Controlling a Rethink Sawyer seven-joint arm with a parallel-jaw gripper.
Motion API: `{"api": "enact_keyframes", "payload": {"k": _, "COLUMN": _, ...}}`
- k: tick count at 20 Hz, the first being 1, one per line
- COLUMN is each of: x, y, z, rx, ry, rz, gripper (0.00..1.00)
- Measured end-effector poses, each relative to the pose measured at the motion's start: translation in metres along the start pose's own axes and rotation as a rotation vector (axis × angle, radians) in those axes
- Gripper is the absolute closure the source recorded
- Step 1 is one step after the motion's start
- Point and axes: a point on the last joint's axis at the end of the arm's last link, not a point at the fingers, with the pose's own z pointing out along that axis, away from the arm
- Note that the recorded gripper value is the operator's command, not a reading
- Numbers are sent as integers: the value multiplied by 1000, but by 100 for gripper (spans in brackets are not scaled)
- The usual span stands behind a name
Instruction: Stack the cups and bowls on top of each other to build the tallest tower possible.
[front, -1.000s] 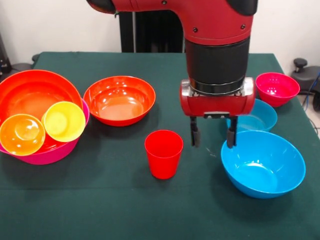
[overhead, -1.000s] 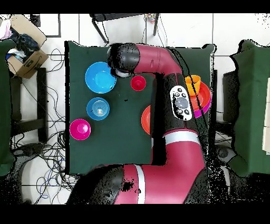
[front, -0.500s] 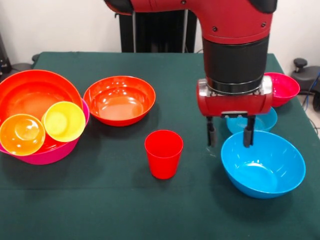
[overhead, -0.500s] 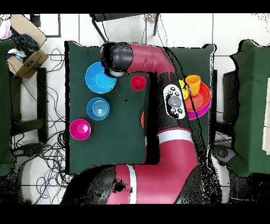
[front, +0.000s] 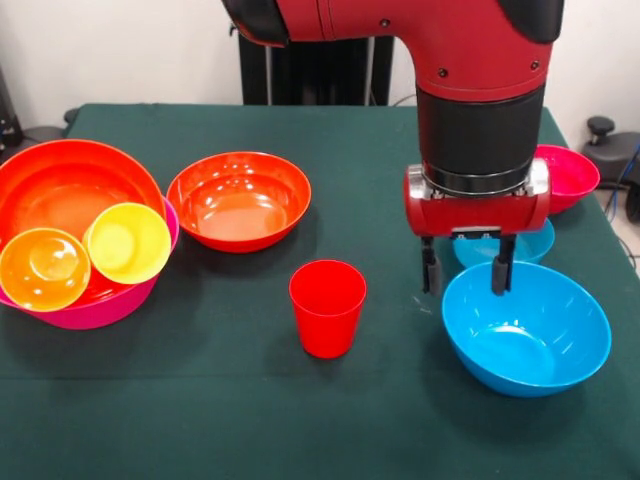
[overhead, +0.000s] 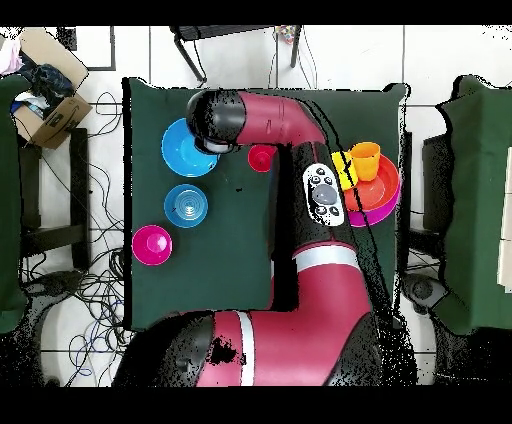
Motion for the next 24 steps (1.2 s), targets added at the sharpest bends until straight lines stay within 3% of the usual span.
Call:
{"api": "enact_keyframes", "payload": {"k": 11, "x": 14, "y": -4, "z": 23, "rx": -1, "ry": 26, "rz": 5, "gripper": 0}}
{"api": "enact_keyframes", "payload": {"k": 24, "x": 26, "y": -6, "z": 45, "rx": -9, "ry": -3, "rz": 9, "gripper": 0}}
